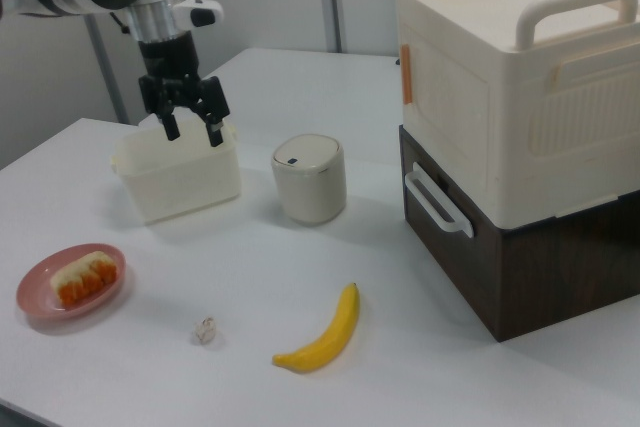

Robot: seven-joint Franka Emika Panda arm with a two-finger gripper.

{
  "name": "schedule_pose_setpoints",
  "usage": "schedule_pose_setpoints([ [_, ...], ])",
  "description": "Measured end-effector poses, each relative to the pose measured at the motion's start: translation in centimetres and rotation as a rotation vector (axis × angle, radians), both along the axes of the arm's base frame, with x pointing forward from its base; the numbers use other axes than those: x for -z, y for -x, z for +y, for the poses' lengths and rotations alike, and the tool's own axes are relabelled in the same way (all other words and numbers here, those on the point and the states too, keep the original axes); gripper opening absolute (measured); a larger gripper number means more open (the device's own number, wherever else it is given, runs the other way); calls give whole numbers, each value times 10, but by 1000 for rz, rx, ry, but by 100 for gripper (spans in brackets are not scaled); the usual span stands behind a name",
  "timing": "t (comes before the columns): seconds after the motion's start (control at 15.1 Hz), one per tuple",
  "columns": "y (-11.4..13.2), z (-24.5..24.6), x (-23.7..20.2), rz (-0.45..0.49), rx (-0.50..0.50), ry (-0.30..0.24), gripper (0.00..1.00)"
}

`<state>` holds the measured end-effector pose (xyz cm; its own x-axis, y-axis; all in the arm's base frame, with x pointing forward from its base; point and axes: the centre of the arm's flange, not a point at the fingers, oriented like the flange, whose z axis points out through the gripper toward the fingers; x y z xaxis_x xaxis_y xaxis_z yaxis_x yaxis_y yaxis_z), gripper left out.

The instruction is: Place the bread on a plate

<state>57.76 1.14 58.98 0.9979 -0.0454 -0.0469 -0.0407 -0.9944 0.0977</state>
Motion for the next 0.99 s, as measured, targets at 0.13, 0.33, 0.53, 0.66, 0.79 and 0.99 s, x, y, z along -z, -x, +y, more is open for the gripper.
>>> schedule_pose_setpoints([
  [0.13,2,-22,-8,-13,11,-12,100],
  [0.33,14,-64,-23,-7,-6,-48,100],
  [0.53,25,-96,-48,-43,8,-51,100],
  [0.66,28,-100,-63,-71,23,-49,100],
  [0.79,28,-97,-69,-85,73,-49,100],
  [0.99,25,-85,-67,-86,121,-59,100],
])
